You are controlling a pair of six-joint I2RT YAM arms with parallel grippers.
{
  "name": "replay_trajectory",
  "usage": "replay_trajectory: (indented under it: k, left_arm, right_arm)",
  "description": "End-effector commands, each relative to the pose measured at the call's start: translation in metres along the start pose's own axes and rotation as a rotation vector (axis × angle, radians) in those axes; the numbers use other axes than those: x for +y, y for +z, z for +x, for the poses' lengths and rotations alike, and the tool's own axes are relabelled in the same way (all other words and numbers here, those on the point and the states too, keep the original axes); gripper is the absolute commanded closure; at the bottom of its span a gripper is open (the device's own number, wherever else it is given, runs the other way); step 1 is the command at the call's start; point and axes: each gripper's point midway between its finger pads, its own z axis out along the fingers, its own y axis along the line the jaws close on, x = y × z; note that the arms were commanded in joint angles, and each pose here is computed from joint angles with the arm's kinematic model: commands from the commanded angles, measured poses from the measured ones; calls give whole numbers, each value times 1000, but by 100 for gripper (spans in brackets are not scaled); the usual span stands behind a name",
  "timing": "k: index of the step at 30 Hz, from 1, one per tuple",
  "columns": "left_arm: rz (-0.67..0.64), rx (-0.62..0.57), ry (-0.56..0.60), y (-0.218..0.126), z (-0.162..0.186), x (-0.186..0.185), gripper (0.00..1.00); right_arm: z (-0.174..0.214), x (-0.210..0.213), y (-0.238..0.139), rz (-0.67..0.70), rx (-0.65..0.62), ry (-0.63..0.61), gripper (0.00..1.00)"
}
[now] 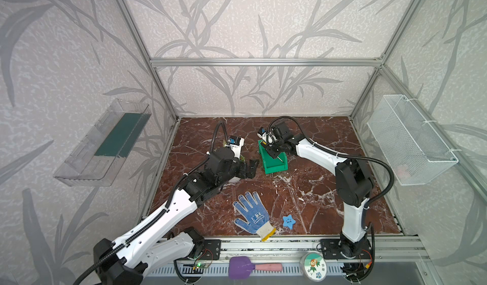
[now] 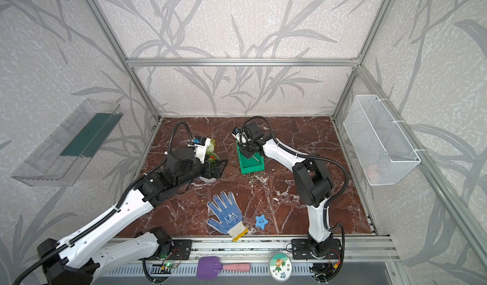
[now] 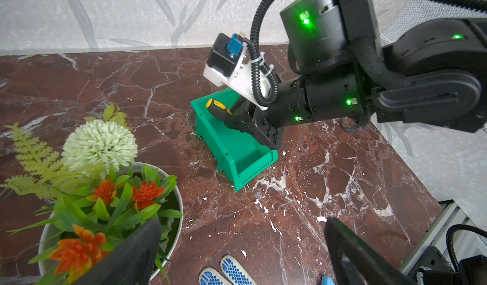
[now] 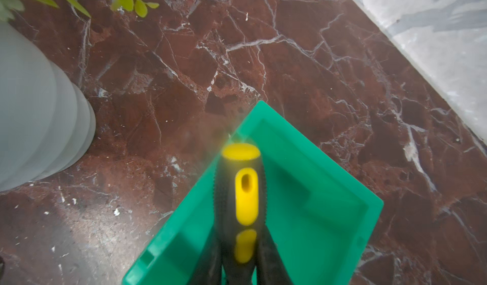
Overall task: Put the screwdriver in the bin
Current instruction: 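Move the screwdriver over the green bin, lower it in and open the right gripper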
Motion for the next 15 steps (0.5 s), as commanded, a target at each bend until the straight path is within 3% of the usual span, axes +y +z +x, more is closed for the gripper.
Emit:
replay_trajectory:
  k: [1,7,15]
  left_arm:
    - [-5,32,-9,2,10,4,1]
    - [-18,39,3,5,12,6,1]
    - [-22,49,8,11,12,6,1]
  right_arm:
    - [-13,-2,5,-3,-22,-30,91]
    - [8,-15,25,61,102,5,91]
    - [32,-19,45,86,178,2,90]
